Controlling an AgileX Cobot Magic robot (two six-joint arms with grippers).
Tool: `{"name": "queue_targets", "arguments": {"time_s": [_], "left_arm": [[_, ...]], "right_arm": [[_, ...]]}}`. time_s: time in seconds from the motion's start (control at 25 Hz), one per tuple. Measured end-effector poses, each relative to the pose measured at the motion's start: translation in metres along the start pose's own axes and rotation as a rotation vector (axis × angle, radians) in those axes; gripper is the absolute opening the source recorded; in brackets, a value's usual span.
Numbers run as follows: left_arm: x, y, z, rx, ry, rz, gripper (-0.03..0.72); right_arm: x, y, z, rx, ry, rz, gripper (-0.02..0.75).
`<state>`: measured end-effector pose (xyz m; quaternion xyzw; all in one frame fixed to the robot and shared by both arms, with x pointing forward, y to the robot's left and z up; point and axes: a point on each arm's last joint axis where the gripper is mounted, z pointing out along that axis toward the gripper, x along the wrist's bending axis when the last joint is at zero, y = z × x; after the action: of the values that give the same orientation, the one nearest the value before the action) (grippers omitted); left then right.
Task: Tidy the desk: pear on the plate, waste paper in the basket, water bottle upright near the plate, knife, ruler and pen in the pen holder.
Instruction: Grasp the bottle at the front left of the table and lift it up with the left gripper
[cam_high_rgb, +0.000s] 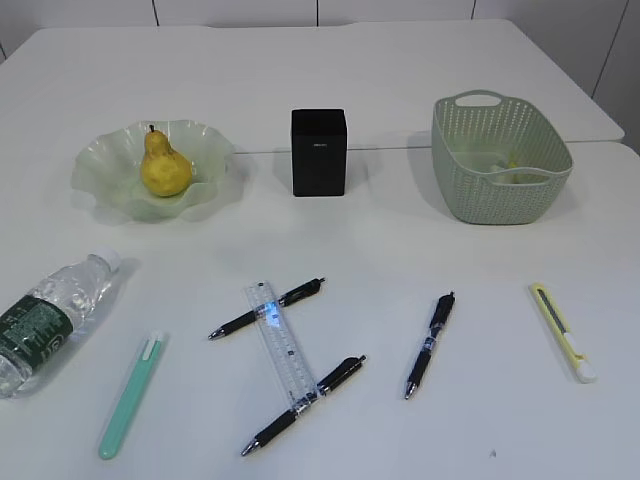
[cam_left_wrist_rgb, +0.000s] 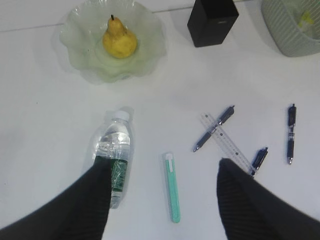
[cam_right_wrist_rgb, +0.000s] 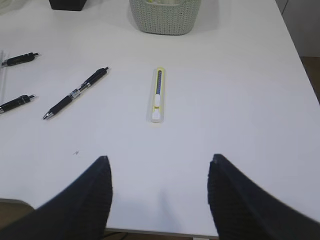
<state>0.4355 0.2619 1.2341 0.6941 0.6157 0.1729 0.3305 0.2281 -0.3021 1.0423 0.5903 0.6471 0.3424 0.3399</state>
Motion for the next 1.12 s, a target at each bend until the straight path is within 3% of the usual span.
{"name": "queue_targets", "arguments": {"time_s": [0.4, 0.6, 0.76, 0.88, 1.12], "left_arm": [[0.016, 0.016, 0.086, 0.218, 0.041, -0.022, 0.496], [0.023, 0.011, 0.127, 0.331, 0.049, -0.033, 0.496], [0.031, -0.004, 0.170, 0.462, 0.070, -0.029, 0.496], [0.033, -0.016, 0.200, 0.560, 0.091, 0.001, 0.496], [0.041, -0.026, 0.235, 0.653, 0.160, 0.062, 0.520]], "right_arm": [[0.000, 0.007, -0.005, -0.057, -0.002, -0.045, 0.478], [0.001, 0.022, 0.011, 0.050, 0.012, -0.051, 0.478], [0.003, 0.030, 0.015, 0.007, 0.037, -0.036, 0.478], [0.004, 0.033, 0.022, 0.051, 0.044, -0.033, 0.478], [0.006, 0.039, 0.037, 0.148, 0.069, -0.018, 0.478]]}}
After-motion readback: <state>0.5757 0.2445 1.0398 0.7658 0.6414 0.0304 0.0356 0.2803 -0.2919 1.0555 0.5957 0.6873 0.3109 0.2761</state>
